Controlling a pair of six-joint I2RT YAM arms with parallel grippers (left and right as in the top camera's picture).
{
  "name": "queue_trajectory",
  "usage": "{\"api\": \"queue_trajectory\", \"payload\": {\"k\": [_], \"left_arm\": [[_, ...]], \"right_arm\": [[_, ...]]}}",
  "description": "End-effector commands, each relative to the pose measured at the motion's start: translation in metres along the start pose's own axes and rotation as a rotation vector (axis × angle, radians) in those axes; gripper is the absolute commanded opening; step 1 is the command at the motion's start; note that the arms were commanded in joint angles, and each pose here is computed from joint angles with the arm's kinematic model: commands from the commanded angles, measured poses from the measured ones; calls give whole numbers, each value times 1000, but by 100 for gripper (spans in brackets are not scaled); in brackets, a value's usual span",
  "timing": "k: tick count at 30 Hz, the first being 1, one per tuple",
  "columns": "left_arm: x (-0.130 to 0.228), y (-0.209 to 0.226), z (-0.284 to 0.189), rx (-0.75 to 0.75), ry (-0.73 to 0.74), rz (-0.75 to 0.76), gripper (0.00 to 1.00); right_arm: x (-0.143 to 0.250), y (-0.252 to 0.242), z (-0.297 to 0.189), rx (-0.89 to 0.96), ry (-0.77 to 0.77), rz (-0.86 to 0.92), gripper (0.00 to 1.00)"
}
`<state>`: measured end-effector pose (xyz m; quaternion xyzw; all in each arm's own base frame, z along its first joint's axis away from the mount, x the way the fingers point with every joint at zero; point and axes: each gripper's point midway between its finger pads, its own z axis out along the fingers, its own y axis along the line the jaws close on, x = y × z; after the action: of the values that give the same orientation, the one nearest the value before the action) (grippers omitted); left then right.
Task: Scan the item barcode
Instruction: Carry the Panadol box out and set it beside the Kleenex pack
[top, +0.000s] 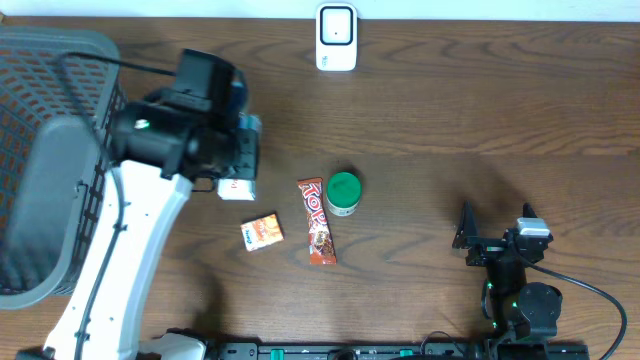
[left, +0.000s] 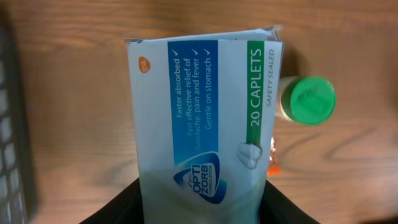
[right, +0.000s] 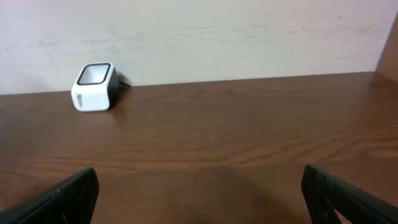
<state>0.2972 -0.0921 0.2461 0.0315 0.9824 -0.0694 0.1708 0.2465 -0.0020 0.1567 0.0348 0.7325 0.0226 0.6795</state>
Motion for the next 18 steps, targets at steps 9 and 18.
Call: {"api": "queue_trajectory", "payload": {"k": [9, 18], "left_arm": [[28, -17, 90, 30, 99, 297, 47], [51, -7, 143, 28, 112, 392, 48]], "right_arm": [[0, 1, 0, -4, -1, -13, 99], [0, 1, 0, -4, -2, -13, 99]]}}
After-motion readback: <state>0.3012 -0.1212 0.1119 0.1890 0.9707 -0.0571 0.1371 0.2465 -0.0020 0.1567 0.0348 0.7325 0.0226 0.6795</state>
